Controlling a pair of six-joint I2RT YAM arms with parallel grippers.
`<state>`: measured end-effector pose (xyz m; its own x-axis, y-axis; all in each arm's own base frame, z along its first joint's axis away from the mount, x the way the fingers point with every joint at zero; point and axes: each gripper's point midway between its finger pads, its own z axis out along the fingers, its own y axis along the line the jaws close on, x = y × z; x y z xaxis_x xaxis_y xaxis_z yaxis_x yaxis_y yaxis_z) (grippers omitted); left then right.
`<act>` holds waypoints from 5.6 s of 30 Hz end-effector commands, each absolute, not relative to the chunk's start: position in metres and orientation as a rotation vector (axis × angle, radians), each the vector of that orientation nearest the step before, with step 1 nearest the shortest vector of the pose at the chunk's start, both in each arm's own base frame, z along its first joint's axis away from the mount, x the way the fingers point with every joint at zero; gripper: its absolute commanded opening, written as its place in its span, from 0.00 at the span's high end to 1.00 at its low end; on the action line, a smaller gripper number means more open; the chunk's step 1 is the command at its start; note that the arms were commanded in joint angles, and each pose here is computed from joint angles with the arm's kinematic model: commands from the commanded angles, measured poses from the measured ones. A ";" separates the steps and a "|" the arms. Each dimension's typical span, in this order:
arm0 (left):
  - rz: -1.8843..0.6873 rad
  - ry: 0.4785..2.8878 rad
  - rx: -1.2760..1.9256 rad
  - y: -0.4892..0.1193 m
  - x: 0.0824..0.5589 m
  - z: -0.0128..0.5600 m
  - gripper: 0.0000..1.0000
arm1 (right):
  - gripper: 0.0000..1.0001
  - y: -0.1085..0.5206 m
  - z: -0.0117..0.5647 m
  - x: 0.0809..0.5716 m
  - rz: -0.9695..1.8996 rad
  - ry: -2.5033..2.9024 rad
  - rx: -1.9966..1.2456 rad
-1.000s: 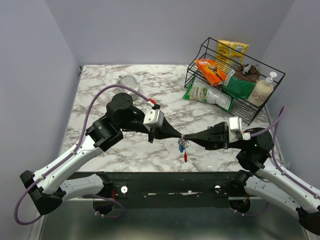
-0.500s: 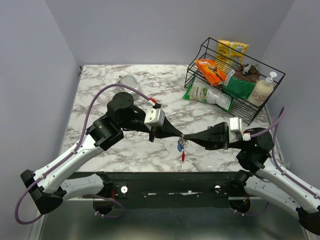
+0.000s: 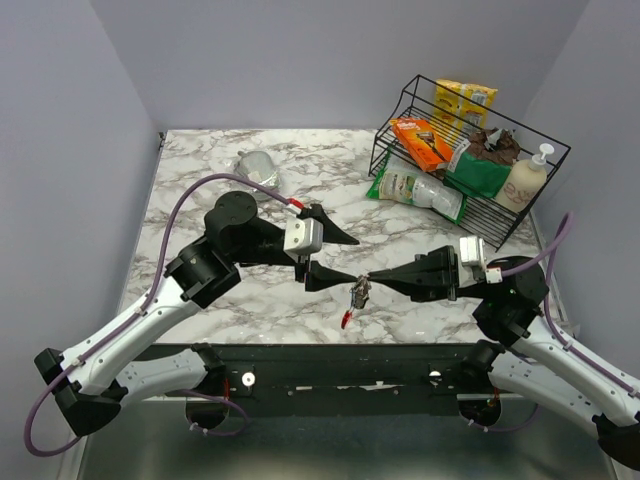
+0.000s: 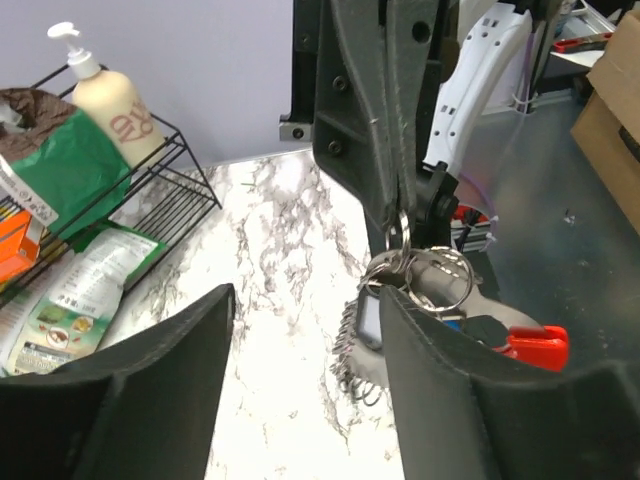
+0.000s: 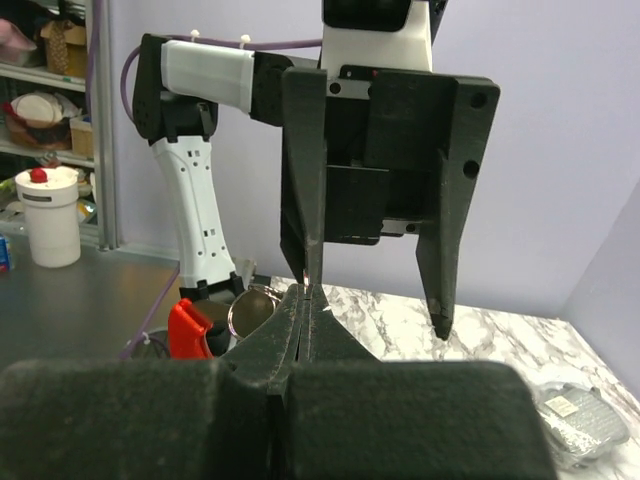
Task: Put the keys on the keyring
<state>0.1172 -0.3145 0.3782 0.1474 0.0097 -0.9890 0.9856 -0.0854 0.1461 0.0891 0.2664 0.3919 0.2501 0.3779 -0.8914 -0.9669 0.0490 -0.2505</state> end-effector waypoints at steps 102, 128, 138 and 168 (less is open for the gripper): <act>-0.688 1.021 0.866 -0.236 0.164 0.390 0.01 | 1.00 0.343 0.154 0.169 1.370 1.606 -0.901; -0.739 1.062 0.910 -0.246 0.161 0.377 0.01 | 1.00 0.285 0.077 0.211 1.007 2.090 -0.508; -0.777 1.105 0.915 -0.252 0.162 0.368 0.01 | 1.00 0.258 0.072 0.235 0.855 2.121 -0.362; -0.814 1.138 0.949 -0.262 0.162 0.358 0.01 | 0.70 0.224 0.110 0.260 0.689 2.048 -0.248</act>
